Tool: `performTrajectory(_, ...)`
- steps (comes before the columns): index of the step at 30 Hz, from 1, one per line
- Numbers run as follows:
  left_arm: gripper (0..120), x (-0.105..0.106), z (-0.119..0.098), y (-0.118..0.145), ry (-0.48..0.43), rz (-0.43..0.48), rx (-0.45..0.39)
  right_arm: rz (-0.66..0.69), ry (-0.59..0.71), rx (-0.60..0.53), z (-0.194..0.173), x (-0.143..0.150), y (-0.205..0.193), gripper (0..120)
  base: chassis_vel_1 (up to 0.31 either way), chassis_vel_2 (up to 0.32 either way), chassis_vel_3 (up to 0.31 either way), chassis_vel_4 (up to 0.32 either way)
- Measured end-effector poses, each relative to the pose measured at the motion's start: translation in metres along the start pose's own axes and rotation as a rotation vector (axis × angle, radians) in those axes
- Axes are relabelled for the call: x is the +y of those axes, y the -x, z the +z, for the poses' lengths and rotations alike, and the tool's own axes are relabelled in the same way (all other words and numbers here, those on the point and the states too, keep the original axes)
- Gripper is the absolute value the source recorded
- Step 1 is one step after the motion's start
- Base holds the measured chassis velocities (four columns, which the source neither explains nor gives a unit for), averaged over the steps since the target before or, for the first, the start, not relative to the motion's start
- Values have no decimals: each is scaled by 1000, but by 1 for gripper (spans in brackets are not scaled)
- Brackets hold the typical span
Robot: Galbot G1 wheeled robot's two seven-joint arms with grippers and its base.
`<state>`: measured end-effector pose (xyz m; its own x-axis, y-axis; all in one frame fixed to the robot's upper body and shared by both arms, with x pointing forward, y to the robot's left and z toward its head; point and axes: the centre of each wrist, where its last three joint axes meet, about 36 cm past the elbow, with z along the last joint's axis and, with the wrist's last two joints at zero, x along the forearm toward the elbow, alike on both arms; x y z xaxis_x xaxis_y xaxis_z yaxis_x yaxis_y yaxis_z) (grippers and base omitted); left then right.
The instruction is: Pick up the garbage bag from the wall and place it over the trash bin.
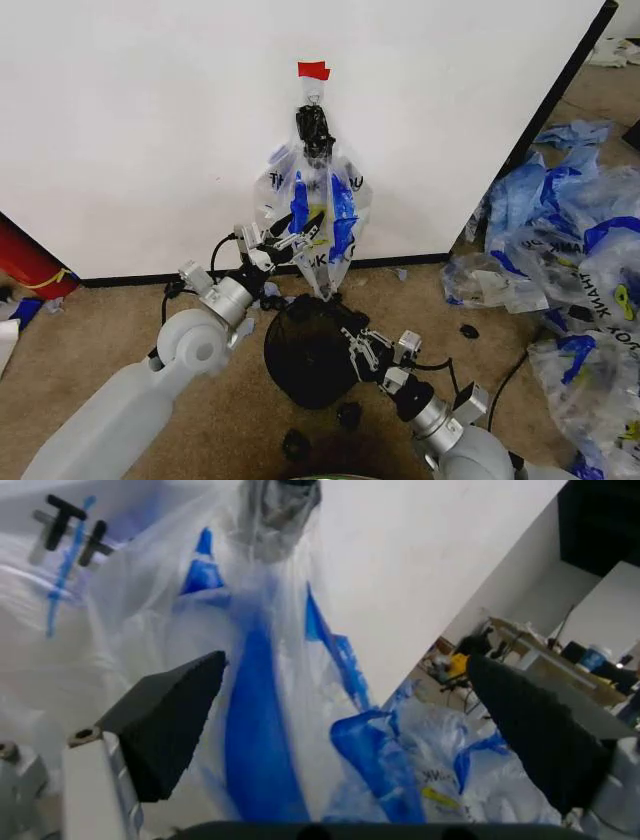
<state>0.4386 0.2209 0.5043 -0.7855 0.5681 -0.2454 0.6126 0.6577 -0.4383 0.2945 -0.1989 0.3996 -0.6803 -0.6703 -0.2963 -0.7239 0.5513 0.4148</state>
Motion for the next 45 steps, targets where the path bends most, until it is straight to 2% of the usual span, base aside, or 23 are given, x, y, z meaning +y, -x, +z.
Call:
performTrajectory(14, 96, 9, 3, -9, 24, -23, 31, -6, 1, -3, -1, 2, -2, 0, 0, 0, 0, 0)
performTrajectory(21, 96, 3, 4, -1, 9, 1, 36, -2, -3, -8, -2, 1, -3, 0, 0, 0, 0, 0)
performTrajectory(26, 91, -1, 8, 9, -2, 19, 40, 17, -8, -8, -3, 0, -8, 0, 0, 0, 0, 0)
performTrajectory(28, 80, -1, 11, 13, -6, 23, 45, 22, -11, -9, -4, 0, -10, 0, 0, 0, 0, 0)
performTrajectory(30, 78, -1, 12, 14, -7, 23, 47, 23, -12, -9, -4, 0, -10, 0, 0, 0, 0, 0)
performTrajectory(34, 60, 1, 16, 19, -8, 21, 45, 31, -16, -10, -4, 0, -12, 0, 0, 0, 0, 0)
performTrajectory(38, 50, 1, 17, 19, -9, 22, 43, 34, -17, -10, -4, 0, -13, 0, 0, 0, 0, 0)
performTrajectory(40, 36, 3, 18, 18, -2, 20, 37, 37, -18, -11, -4, -1, -13, 0, 0, 0, 0, 0)
performTrajectory(45, 22, 5, 21, 18, -1, 16, 39, 39, -18, -14, -4, -1, -11, 0, 0, 0, 0, 0)
